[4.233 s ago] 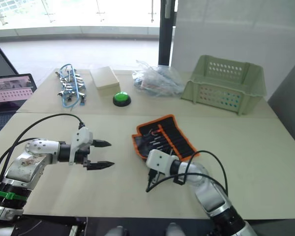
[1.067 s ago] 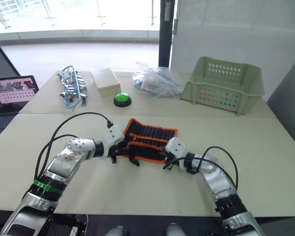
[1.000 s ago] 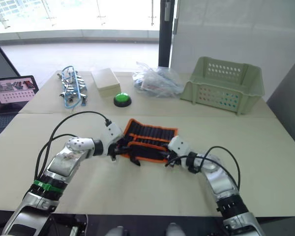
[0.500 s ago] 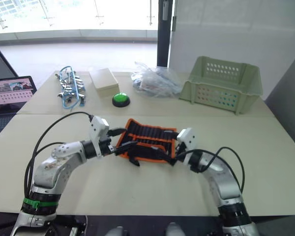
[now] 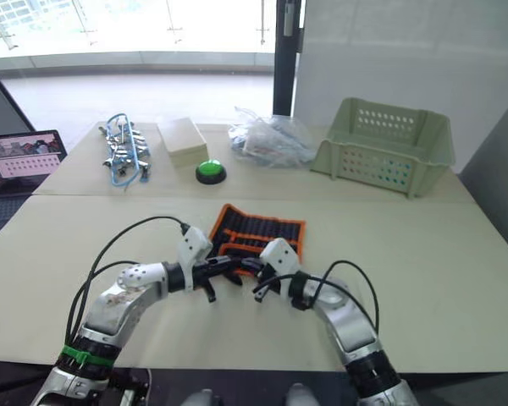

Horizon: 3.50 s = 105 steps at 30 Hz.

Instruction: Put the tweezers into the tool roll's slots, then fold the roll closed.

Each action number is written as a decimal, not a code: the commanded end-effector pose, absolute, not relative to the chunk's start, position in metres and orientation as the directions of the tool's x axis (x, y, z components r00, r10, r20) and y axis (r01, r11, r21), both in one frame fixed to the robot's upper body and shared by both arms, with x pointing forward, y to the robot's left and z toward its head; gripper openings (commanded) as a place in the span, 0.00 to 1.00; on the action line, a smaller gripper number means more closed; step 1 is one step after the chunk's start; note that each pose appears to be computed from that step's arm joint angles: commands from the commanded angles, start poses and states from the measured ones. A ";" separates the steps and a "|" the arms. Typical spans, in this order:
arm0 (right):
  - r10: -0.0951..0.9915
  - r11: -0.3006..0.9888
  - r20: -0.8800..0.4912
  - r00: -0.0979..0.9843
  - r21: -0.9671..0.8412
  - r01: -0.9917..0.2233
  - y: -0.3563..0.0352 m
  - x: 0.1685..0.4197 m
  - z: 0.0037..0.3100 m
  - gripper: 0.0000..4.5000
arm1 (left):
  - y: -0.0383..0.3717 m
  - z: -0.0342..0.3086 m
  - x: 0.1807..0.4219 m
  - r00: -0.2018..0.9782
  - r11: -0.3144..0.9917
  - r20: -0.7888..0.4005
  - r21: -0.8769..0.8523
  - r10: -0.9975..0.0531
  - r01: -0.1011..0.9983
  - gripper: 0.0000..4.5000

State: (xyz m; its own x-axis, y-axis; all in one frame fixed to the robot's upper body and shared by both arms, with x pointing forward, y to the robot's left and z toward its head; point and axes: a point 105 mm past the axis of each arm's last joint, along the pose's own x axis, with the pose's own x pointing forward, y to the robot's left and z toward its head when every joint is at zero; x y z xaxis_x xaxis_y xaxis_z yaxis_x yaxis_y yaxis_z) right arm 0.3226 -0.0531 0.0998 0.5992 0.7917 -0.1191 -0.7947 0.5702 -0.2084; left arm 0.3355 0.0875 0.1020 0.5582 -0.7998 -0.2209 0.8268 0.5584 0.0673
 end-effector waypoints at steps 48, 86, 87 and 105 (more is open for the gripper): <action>0.582 0.806 -0.290 0.759 0.326 -0.494 -0.178 0.359 0.135 0.06 | 0.116 0.167 0.305 0.444 0.420 -0.141 0.171 -0.885 0.891 0.00; 0.826 0.518 -0.353 0.440 0.783 -0.345 -0.125 0.340 0.107 1.00 | 0.195 0.163 0.239 0.558 0.563 -0.328 0.089 -0.762 0.822 0.99; 0.825 0.518 -0.352 0.442 0.784 -0.342 -0.125 0.341 0.108 1.00 | 0.195 0.162 0.240 0.561 0.567 -0.332 0.090 -0.758 0.819 0.99; 0.828 0.458 -0.268 0.492 0.830 -0.319 -0.132 0.353 0.115 0.28 | 0.199 0.159 0.241 0.575 0.576 -0.332 0.105 -0.748 0.810 1.00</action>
